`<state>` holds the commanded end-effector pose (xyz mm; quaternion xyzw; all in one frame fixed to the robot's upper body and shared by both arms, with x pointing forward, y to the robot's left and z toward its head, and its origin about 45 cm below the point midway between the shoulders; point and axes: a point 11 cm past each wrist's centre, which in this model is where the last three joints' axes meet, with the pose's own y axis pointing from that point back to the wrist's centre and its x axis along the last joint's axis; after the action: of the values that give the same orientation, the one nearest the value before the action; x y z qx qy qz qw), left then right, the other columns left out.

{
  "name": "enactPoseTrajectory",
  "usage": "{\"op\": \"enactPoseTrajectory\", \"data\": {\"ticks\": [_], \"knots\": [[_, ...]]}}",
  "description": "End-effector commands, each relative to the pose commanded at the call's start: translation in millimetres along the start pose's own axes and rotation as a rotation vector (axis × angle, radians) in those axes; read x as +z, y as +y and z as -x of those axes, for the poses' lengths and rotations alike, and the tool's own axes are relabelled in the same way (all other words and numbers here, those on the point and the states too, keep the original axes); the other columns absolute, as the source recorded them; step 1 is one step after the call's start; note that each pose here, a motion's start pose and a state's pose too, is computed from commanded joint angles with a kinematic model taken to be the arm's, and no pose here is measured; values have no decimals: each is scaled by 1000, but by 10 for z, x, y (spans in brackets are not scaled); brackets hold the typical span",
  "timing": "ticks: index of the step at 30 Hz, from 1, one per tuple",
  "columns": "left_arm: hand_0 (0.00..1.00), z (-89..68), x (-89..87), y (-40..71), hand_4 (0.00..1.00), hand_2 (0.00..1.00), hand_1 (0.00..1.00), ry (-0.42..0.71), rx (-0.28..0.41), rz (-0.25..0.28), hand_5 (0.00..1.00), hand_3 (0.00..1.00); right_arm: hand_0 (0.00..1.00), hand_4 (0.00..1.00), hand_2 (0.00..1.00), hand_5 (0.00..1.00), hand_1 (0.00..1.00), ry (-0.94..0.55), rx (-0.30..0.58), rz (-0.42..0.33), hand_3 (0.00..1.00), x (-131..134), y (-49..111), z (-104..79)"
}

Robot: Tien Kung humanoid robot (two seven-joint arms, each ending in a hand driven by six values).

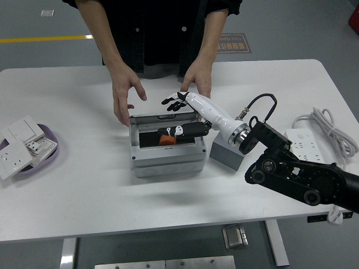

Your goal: Pick up the cylinder from the cube,place it in the box,flap close box

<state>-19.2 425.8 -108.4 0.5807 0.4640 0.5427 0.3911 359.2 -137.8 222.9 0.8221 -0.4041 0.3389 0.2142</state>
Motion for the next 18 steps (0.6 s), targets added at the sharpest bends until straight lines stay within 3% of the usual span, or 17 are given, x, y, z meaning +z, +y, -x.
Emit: {"op": "enactPoseTrajectory", "data": {"ticks": [1, 6, 7, 10, 12, 13, 18], "knots": [[616, 1, -2, 0, 687, 627, 639, 0, 0, 0, 244, 634, 531, 943, 633, 526, 623, -3, -6, -3, 728, -13, 22, 25], [616, 5, -5, -1, 687, 627, 639, 1, -1, 0, 244, 634, 531, 943, 633, 526, 623, -35, -56, 5, 728, 0, 120, 195], [616, 7, -4, -1, 687, 627, 638, 1, -1, 0, 244, 633, 528, 859, 633, 477, 622, -52, -70, 16, 727, 31, 136, 239], [616, 13, -1, -1, 687, 627, 638, 1, -2, 1, 244, 633, 528, 859, 633, 477, 622, -92, -91, 45, 727, 117, 169, 315], [616, 16, 0, -1, 687, 627, 638, 1, -3, 1, 244, 633, 528, 859, 633, 477, 622, -111, -86, 56, 727, 157, 179, 313], [616, 17, -1, -1, 687, 627, 639, 1, -3, 0, 244, 633, 545, 771, 633, 440, 623, -119, -78, 58, 725, 172, 181, 294], [616, 19, -18, -3, 687, 627, 639, 1, -3, -4, 244, 633, 545, 771, 633, 440, 623, -138, -12, 40, 725, 161, 191, 111]]}}
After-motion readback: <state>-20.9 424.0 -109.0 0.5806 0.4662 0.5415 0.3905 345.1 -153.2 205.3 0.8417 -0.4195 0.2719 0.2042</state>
